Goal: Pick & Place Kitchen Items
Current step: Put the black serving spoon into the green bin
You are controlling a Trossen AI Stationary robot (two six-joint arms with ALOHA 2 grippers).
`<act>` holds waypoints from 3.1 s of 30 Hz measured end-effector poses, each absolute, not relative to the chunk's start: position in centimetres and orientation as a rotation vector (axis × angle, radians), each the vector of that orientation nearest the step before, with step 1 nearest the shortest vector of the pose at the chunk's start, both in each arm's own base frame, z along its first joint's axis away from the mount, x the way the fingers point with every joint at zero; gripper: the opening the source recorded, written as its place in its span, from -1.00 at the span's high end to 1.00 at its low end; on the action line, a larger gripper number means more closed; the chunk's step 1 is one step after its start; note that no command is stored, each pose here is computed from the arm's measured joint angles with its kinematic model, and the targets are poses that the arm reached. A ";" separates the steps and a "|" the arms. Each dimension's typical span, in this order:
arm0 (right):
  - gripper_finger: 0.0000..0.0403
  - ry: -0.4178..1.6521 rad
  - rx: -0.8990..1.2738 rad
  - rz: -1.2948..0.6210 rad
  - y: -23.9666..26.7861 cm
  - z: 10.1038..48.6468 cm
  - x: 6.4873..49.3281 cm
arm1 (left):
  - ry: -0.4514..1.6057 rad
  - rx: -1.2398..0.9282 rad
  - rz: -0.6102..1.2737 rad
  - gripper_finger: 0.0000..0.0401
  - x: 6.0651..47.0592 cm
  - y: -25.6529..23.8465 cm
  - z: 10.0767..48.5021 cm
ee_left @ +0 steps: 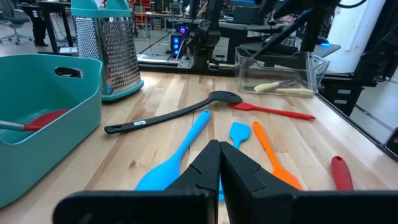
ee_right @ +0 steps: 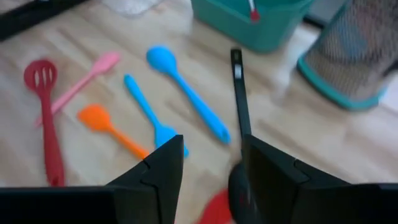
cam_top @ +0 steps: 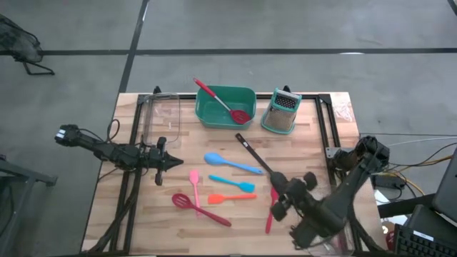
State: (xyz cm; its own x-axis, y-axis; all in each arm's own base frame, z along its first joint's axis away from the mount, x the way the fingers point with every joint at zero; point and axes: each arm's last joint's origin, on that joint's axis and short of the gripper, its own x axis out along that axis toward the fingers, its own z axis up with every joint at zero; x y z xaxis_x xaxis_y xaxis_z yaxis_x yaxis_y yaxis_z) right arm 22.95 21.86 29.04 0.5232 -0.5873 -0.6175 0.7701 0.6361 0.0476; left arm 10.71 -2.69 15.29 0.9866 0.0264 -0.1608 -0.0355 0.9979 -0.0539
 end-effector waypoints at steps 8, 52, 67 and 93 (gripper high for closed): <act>0.35 0.576 0.274 -0.834 19.6 28.9 26.5 | 0.161 -0.057 0.031 0.94 10.7 -2.7 15.3; 0.71 0.625 0.232 -0.854 12.5 25.6 33.1 | 0.161 -0.056 0.031 0.94 10.7 -2.7 15.3; 0.52 0.623 0.237 -0.854 12.5 25.6 33.1 | 0.161 -0.056 0.031 0.94 10.7 -2.7 15.3; 0.54 0.676 0.221 -0.827 12.2 25.5 33.3 | 0.161 -0.057 0.031 0.94 10.7 -2.7 15.3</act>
State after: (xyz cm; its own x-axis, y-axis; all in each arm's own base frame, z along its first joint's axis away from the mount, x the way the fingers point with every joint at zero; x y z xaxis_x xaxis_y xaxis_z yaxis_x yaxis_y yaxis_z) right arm 33.31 12.21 25.46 0.4836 -0.6053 -0.6322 0.7402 0.6683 -0.0737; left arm 10.71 -2.69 15.30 0.9866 0.0263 -0.1607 -0.0354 0.9979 -0.0540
